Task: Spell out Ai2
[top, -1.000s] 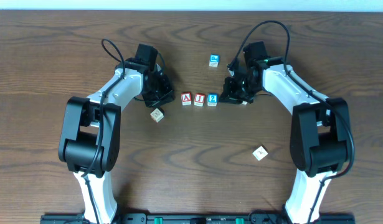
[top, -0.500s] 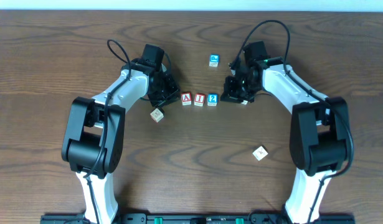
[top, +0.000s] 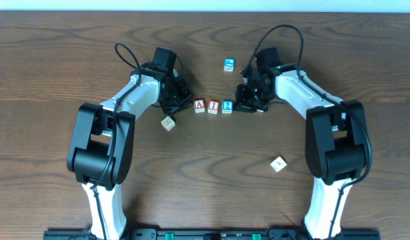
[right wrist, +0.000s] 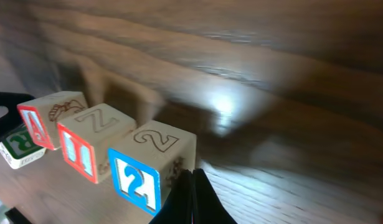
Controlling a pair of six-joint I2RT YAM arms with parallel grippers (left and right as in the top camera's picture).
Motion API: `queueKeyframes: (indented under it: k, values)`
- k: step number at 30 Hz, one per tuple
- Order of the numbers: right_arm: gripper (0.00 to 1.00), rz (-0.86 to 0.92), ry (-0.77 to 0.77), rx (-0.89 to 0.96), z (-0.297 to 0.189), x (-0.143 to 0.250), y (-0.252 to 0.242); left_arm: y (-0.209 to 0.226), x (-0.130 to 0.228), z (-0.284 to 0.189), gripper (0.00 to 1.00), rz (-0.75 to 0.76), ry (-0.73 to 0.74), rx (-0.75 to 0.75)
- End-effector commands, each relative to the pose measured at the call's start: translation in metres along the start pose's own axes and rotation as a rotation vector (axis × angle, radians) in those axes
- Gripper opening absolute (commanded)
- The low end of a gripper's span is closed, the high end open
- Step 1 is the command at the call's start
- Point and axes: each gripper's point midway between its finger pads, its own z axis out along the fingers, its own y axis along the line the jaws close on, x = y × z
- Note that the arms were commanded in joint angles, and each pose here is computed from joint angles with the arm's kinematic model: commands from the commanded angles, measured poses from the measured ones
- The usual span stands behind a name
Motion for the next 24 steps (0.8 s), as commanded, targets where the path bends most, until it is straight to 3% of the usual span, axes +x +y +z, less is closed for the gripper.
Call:
queueKeyframes:
  k: [1,24]
  values:
    - [0.01,-0.023,0.017,-0.021,0.007,0.0055,0.0117,0.0067,0.0009,0.0072,0.06,-0.014,0.007,-0.021]
    - [0.02,-0.044,-0.007,-0.028,0.0083,0.0,0.016,-0.0009,0.0068,0.0116,0.06,0.103,0.011,-0.014]
